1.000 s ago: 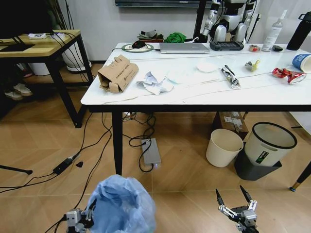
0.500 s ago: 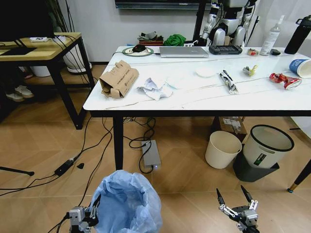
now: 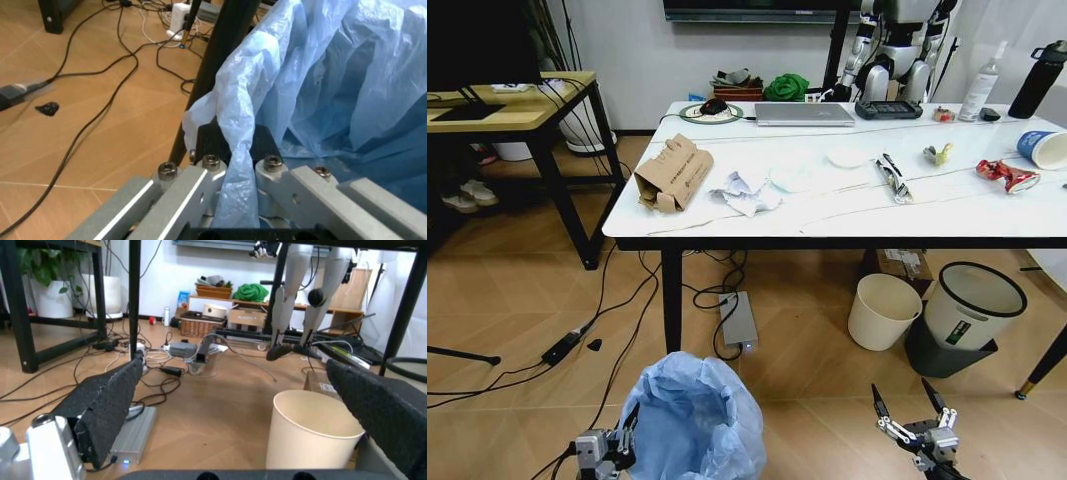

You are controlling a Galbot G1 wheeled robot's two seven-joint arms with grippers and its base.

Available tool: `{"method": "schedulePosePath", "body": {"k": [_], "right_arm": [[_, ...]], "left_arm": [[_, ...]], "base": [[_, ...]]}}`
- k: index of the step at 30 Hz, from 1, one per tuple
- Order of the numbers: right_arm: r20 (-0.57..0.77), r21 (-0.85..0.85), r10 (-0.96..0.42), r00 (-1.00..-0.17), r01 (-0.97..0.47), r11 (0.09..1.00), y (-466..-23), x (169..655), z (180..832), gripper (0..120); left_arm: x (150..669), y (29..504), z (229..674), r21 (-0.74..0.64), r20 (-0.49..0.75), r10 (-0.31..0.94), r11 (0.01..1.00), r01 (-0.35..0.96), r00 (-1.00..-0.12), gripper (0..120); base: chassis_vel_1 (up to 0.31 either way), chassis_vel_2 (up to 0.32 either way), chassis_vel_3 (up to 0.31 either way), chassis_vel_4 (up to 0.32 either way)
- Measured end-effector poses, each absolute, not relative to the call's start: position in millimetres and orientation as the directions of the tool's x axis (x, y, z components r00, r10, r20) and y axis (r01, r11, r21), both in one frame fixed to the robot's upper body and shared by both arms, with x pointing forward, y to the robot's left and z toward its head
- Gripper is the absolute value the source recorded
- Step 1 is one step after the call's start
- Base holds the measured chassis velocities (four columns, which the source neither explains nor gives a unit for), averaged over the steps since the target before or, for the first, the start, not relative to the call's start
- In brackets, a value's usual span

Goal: Pick up the trash bin and place the trash from the table into it.

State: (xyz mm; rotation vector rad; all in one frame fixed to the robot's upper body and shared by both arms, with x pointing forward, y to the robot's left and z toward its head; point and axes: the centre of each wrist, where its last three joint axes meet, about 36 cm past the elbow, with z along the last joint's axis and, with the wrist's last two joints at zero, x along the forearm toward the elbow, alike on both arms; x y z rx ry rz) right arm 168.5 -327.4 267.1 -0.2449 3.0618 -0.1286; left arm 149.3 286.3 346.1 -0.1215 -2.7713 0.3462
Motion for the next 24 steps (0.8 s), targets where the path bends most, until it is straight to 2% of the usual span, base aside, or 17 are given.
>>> {"method": "schedulePosePath", "body": {"k": [24], "right_arm": [[-0.051,-0.101,-0.17,-0.984,-0.164,0.981,-327.4,167.0,263.7,100]], "left_arm": [[151.9,284.8,343.7,-0.25,0.323,0.129,0.967,0.046,-0.938,0]], "base": [[0.0,0.0,0.0,0.0]]}}
